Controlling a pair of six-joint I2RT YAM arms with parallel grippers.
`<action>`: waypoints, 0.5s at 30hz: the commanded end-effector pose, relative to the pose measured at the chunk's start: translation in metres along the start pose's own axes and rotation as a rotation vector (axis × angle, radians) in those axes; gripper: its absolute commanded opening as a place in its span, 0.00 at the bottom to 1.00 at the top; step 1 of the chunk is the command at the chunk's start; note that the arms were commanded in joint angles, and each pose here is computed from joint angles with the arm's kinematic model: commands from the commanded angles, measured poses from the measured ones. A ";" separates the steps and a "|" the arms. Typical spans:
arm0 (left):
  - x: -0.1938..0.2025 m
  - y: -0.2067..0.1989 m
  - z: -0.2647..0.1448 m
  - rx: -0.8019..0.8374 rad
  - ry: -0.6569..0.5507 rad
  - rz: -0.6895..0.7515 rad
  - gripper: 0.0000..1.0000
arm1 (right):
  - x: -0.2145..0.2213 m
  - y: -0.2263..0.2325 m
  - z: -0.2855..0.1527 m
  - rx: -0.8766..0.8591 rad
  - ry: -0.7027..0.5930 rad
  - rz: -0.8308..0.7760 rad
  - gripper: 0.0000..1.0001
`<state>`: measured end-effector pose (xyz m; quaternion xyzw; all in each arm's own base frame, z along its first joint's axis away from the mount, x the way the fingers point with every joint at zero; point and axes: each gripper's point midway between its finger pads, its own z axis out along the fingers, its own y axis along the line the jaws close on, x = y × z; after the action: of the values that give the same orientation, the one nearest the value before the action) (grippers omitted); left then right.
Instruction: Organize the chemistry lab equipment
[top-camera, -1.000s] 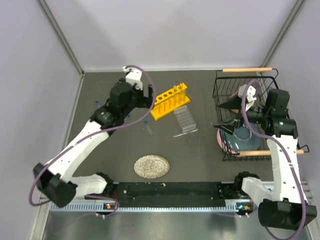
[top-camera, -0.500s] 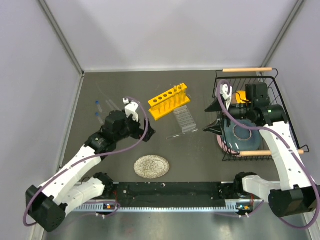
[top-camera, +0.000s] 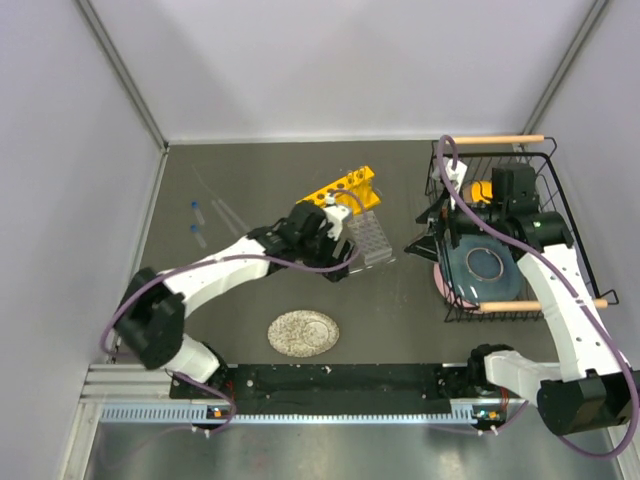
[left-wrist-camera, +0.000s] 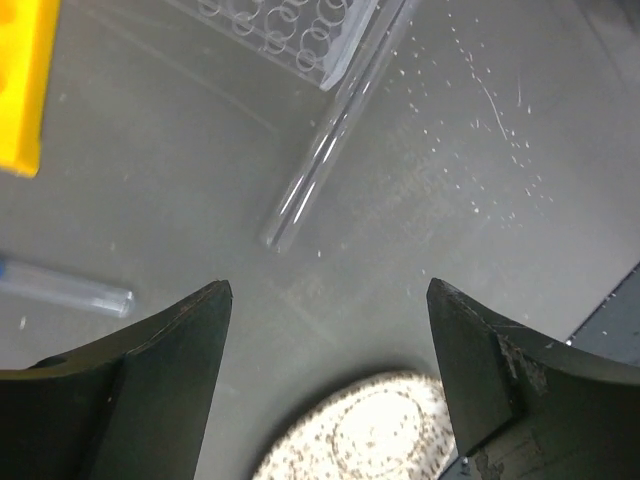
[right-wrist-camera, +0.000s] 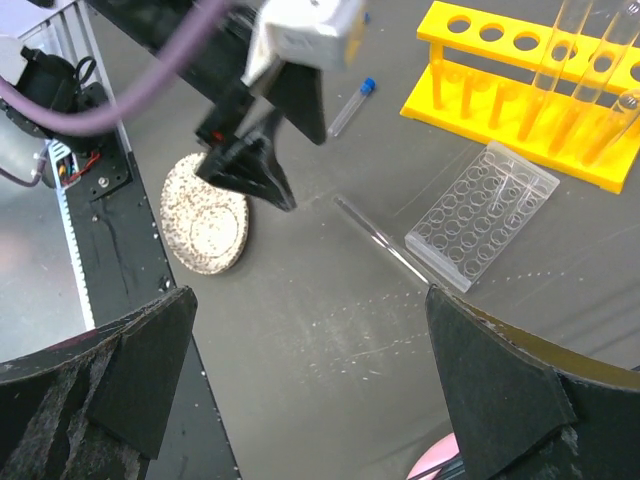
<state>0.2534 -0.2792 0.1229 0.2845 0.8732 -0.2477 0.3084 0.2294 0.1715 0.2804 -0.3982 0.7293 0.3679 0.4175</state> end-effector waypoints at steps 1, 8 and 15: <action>-0.016 -0.002 0.021 -0.010 0.071 0.109 0.81 | -0.014 0.002 -0.005 0.010 -0.045 0.019 0.99; -0.003 0.000 0.068 0.010 0.202 0.165 0.67 | -0.008 -0.002 -0.015 0.045 -0.073 0.019 0.99; 0.008 0.001 0.090 -0.015 0.282 0.223 0.59 | -0.001 -0.004 -0.017 0.046 -0.094 0.039 0.99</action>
<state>0.2820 -0.3247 0.0522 0.3816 0.8820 -0.1814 0.2085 0.2283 0.1553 0.2761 -0.3524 0.7435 0.3712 0.4304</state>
